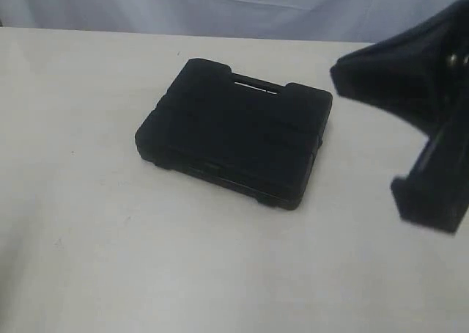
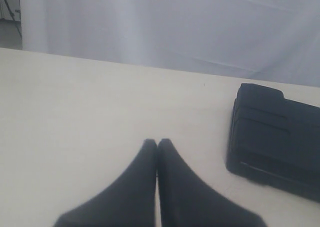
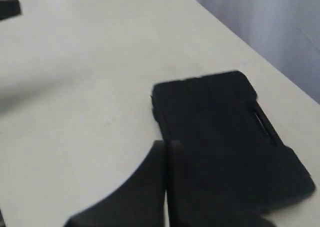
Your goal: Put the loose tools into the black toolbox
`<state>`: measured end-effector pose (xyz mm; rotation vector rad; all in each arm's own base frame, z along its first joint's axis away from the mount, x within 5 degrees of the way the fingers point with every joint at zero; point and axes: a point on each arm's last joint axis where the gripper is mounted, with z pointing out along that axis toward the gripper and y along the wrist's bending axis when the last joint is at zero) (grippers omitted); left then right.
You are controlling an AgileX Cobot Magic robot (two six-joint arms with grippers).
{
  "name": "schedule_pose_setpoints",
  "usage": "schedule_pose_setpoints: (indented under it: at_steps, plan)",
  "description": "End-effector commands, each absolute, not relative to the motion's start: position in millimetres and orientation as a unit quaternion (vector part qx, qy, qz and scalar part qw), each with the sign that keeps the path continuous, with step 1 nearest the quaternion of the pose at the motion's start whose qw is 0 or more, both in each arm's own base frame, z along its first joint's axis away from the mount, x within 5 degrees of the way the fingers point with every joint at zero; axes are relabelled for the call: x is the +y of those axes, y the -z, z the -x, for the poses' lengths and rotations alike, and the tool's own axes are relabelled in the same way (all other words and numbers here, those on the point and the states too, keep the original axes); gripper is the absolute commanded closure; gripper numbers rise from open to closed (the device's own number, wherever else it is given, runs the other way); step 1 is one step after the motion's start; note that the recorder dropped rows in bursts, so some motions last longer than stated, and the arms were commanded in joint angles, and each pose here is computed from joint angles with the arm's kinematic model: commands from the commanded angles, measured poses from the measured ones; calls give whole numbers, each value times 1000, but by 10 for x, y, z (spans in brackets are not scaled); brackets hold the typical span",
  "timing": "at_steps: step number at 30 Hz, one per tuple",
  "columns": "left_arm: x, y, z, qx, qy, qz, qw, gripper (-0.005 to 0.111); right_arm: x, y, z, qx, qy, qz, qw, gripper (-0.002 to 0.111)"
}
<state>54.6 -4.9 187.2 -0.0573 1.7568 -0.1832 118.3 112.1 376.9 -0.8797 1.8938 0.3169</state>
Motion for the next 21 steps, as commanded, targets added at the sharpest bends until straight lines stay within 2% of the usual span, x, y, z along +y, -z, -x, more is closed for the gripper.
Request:
schedule_pose_setpoints:
  at_steps: [1,9,17,21]
  plan:
    - [-53,-1888,-547,768,83,24,634,107,1199,-3548,-1052,732,-184,381,533,109]
    - [-53,-1888,-547,768,83,24,634,107,1196,-3306,-968,750,-185,402,491,109]
    - [-53,-1888,-547,768,83,24,634,107,1188,-3310,-951,747,-191,401,494,109]
    - [-52,-1888,-547,768,81,22,635,107,947,-3386,-871,744,-205,352,530,109]
